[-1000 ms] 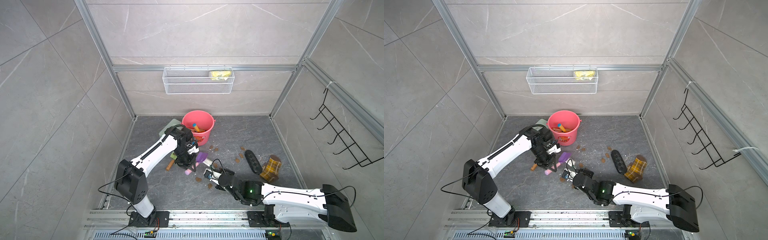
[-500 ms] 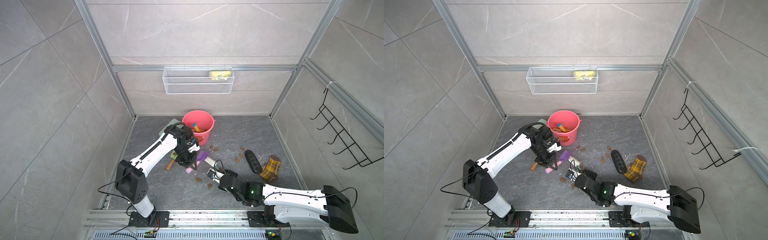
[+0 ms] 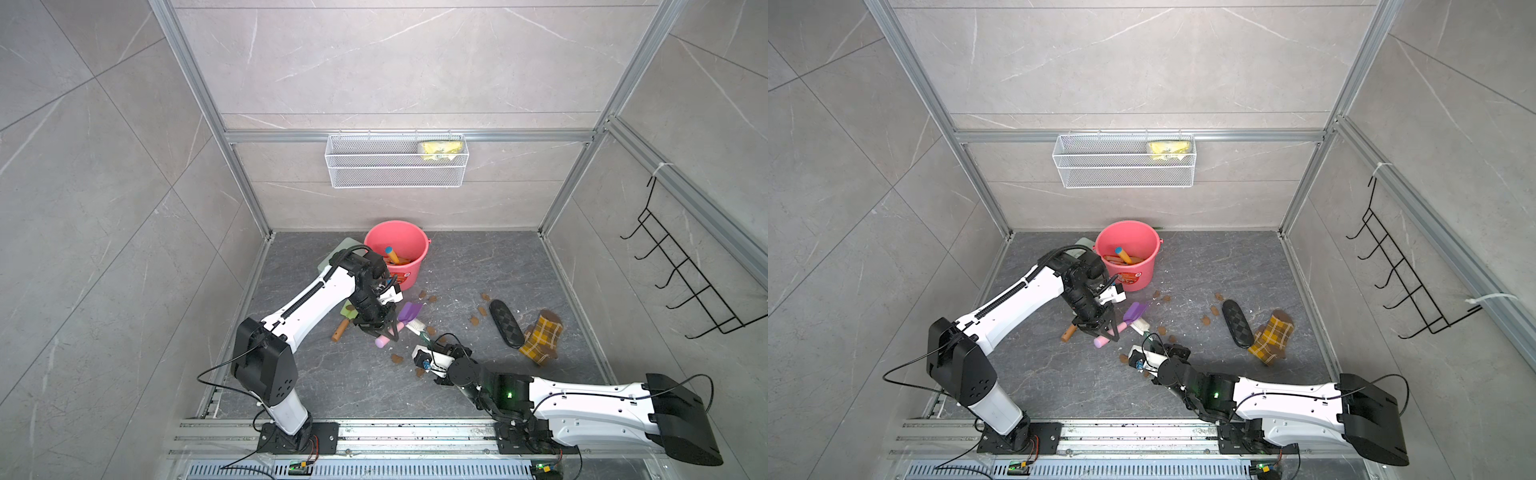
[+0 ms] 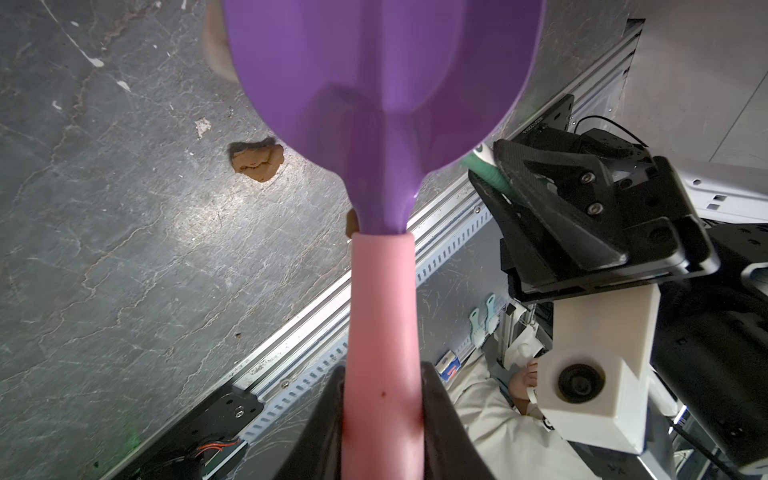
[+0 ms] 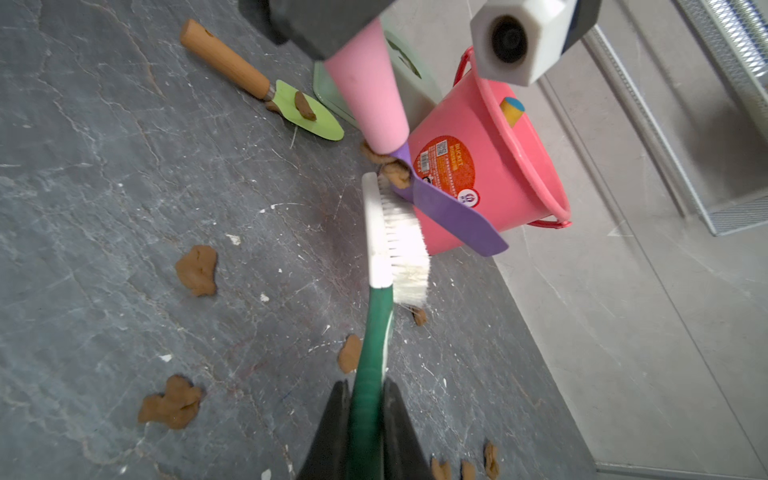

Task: Brush the soil off the hand trowel and place it into the bucket
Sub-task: Brush off the soil from the hand trowel.

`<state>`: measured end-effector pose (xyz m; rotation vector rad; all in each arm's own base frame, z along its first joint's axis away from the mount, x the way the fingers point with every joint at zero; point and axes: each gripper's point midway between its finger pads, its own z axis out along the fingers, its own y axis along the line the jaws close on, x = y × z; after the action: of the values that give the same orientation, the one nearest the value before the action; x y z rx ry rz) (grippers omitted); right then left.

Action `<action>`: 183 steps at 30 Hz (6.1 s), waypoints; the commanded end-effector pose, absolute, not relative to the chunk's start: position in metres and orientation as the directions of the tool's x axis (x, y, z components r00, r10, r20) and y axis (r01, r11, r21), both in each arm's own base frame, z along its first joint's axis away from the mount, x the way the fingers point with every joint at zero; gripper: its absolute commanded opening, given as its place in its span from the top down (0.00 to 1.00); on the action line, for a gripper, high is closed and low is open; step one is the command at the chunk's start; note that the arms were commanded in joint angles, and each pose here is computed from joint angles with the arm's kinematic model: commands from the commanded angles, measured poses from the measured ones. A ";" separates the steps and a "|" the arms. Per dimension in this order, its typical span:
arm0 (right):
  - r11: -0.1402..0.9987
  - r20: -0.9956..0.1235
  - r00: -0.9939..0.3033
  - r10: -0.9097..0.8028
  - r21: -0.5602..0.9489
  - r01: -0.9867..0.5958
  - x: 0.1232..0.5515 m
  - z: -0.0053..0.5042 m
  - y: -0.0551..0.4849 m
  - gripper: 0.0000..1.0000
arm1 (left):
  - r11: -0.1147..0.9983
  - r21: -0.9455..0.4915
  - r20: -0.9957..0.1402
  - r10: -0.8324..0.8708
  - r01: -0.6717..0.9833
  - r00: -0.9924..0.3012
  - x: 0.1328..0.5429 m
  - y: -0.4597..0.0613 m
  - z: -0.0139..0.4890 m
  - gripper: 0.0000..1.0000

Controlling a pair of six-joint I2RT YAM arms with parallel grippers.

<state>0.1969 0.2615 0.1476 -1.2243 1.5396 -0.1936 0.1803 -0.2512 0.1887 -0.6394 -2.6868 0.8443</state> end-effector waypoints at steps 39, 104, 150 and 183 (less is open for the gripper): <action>0.494 -0.658 0.017 -0.753 -0.582 -0.645 0.199 0.171 0.256 1.00 | 0.822 -0.378 0.170 0.514 0.426 -0.841 0.180 -0.230 0.169 1.00; 0.516 -0.823 -0.052 -0.566 -0.304 -0.801 0.178 0.182 0.278 1.00 | 0.734 -0.560 0.087 0.514 0.385 -0.854 0.192 -0.254 0.179 1.00; 0.689 -0.746 -0.313 -0.587 -0.259 -0.677 0.207 0.156 0.249 1.00 | 0.725 -0.561 0.013 0.491 0.400 -0.871 0.199 -0.260 0.188 1.00; 0.710 -0.735 -0.407 -0.542 -0.143 -0.689 0.197 0.150 0.244 1.00 | 0.728 -0.517 -0.059 0.495 0.451 -0.867 0.212 -0.264 0.194 1.00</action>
<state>0.1952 0.2415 0.1484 -0.9585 2.0934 0.2130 0.2187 -0.2487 0.1576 -0.7320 -2.8405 0.6116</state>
